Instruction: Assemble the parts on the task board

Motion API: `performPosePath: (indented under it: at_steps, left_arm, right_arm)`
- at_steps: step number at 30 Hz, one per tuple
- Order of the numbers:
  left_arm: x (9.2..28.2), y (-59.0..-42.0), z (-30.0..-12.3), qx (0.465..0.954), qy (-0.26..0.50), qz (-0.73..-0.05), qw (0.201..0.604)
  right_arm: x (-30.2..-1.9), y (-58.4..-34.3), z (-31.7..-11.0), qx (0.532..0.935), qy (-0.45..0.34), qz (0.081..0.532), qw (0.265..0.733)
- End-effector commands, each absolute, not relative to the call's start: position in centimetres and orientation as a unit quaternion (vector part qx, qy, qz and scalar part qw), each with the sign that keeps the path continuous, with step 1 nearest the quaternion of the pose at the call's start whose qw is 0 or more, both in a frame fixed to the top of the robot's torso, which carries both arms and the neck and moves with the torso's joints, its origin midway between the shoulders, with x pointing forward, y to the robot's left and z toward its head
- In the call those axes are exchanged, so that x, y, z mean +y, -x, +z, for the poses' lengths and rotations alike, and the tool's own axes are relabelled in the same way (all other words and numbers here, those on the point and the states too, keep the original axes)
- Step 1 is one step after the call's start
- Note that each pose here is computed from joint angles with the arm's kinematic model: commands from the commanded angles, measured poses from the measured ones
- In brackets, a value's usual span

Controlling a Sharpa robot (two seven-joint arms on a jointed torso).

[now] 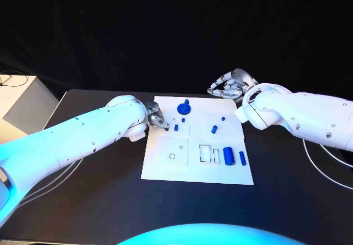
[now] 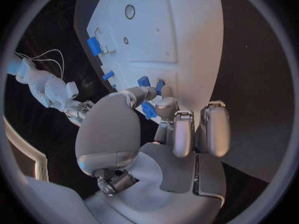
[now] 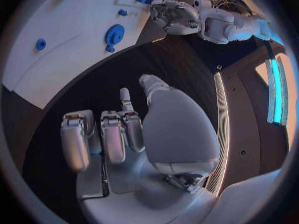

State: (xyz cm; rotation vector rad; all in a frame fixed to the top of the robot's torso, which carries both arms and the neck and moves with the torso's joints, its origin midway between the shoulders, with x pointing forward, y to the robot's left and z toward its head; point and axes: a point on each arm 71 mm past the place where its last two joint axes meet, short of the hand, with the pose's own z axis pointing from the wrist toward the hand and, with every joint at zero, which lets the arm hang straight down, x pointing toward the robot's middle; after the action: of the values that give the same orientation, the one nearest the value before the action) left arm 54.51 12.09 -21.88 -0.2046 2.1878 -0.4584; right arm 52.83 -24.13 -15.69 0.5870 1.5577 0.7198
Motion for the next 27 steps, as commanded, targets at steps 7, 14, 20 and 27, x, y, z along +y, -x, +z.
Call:
performPosePath:
  at_steps: [7,14,20,27]
  left_arm:
    - [12.26,-54.26,-22.72,0.891,0.073,-0.166,0.417]
    - [11.81,-54.29,-22.88,0.894,0.072,-0.168,0.408]
    - [11.76,-54.39,-22.98,0.895,0.076,-0.169,0.405]
    - [11.69,-54.51,-22.98,0.893,0.081,-0.17,0.408]
  right_arm:
    - [-23.98,-52.8,-15.67,0.678,-0.248,0.317,0.615]
    - [-23.93,-52.79,-15.67,0.678,-0.248,0.318,0.615]
    - [-23.91,-52.78,-15.66,0.678,-0.248,0.318,0.615]
    - [-23.91,-52.76,-15.65,0.678,-0.248,0.318,0.615]
